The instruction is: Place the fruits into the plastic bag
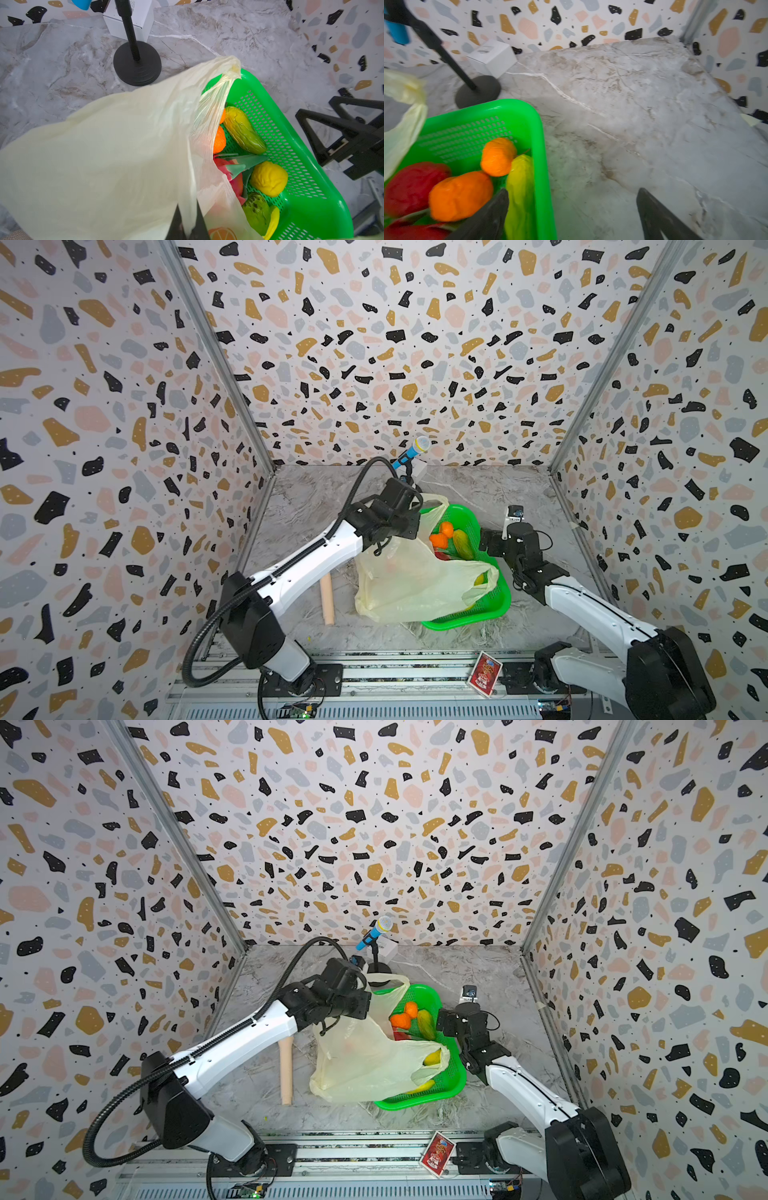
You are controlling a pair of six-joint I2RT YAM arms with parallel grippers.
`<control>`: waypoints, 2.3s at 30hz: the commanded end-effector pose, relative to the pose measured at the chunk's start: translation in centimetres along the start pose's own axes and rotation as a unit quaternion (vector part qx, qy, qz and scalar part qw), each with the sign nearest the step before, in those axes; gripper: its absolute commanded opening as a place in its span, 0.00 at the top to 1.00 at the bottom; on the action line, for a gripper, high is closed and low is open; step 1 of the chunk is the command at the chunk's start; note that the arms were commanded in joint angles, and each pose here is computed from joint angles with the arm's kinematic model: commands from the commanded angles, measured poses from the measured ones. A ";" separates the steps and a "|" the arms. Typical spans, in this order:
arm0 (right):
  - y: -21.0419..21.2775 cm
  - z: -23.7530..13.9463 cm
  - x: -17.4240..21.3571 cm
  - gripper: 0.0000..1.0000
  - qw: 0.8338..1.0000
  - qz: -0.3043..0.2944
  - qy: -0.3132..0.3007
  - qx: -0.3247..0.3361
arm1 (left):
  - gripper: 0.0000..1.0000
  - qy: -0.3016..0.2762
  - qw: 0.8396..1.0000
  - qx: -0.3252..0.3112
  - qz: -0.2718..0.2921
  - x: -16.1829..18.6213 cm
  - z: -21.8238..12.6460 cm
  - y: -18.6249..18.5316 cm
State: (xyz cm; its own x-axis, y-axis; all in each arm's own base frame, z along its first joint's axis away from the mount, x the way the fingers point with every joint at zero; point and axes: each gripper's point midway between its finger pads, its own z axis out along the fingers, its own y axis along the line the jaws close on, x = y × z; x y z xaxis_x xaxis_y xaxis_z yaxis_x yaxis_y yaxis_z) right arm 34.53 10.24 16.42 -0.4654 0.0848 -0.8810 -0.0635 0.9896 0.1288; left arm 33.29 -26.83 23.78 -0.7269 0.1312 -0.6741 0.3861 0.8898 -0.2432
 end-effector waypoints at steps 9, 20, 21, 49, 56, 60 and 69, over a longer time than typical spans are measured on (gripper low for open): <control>13.1 -5.3 -5.0 0.05 0.951 -0.050 -0.025 -0.303 | 1.00 -0.134 0.982 0.132 0.011 -2.2 -4.7 0.6; 20.6 -5.6 -2.2 0.04 0.923 -0.051 0.032 -0.379 | 1.00 -0.259 0.956 0.133 0.011 -2.5 -8.5 1.5; 20.7 -5.3 -1.9 0.04 0.924 -0.042 0.037 -0.379 | 1.00 -0.258 0.957 0.133 0.015 -2.5 -8.5 1.5; 15.2 2.7 -2.5 0.99 0.954 0.036 0.076 -0.289 | 1.00 -0.190 0.973 0.133 -0.018 -1.0 -7.1 4.9; 14.7 2.5 -3.7 0.41 0.951 0.008 0.087 -0.298 | 1.00 -0.209 0.975 0.057 -0.048 -2.1 -8.0 7.5; 14.2 0.1 -3.9 0.27 0.947 0.000 0.084 -0.310 | 1.00 -0.206 0.975 0.056 -0.059 -2.6 -8.0 7.6; 12.2 -4.2 -3.1 0.21 0.948 -0.003 0.089 -0.306 | 1.00 -0.168 0.976 0.011 -0.135 -3.0 -5.7 9.8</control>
State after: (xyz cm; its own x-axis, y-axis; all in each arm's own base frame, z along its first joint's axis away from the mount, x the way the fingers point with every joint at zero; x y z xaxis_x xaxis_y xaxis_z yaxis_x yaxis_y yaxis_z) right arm 32.78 22.39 23.86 -0.5578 0.0363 -0.8292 -0.5635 0.7170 0.4104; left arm 35.12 -16.67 27.06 -0.5610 -0.2031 -0.8025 0.2927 0.8582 -0.4218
